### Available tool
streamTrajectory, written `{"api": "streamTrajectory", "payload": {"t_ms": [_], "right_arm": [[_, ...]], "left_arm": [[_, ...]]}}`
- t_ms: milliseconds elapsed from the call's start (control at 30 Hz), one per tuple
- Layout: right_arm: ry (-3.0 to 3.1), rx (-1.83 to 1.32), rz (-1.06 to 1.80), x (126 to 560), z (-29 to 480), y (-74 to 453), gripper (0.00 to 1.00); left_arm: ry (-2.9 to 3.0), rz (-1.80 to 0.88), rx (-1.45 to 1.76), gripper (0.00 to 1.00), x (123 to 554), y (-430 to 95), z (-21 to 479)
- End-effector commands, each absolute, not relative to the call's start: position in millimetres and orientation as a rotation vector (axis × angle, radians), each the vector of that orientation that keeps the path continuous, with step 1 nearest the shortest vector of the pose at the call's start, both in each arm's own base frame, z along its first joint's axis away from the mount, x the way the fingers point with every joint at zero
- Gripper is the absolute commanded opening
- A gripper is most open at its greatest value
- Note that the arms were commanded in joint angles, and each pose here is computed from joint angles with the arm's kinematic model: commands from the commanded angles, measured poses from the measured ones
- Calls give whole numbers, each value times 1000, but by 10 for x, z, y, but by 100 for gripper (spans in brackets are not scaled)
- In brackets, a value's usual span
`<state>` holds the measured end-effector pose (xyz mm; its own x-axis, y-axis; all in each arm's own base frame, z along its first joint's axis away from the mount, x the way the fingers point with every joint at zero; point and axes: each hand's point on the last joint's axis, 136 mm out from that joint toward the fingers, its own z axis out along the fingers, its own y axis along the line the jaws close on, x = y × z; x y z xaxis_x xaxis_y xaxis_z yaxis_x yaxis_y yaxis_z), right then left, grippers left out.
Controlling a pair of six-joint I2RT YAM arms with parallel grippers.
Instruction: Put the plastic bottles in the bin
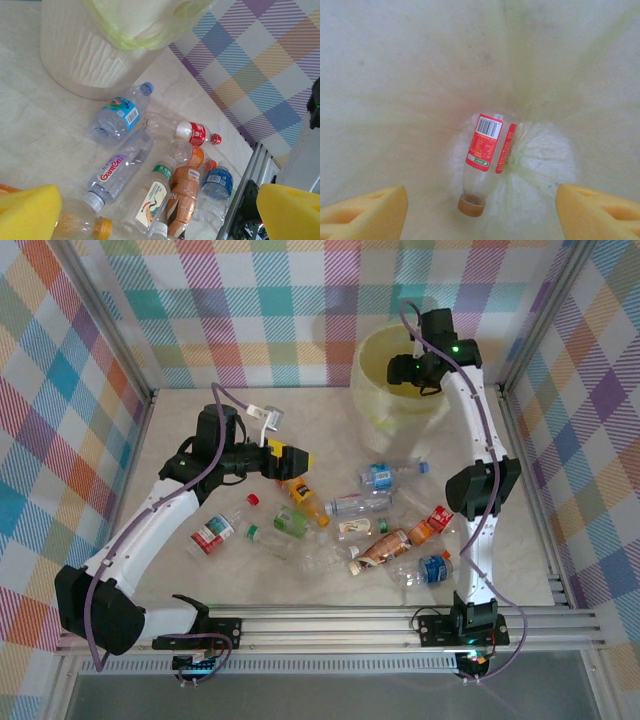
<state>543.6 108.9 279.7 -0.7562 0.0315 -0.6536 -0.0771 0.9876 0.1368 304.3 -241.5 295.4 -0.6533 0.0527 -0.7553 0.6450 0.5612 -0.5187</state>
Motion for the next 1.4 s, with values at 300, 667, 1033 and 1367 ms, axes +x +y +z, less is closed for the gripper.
{"api": "streamTrajectory", "payload": {"t_ms": [300, 667, 1033, 1367], "right_arm": [[2174, -64, 214, 4696, 3884, 1018, 78], [2242, -7, 298, 3463, 3570, 1046, 79], [2536, 236, 288, 2537, 2390, 854, 73], [2715, 495, 151, 1952, 1669, 604, 72]], "left_arm": [[1961, -1102, 609, 100, 2920, -2626, 3135], [1974, -1185, 786, 100, 2557, -2790, 3233], [1990, -1195, 964, 100, 2220, -2839, 3349], [1984, -1148, 1003, 100, 2125, -2803, 3364]]}}
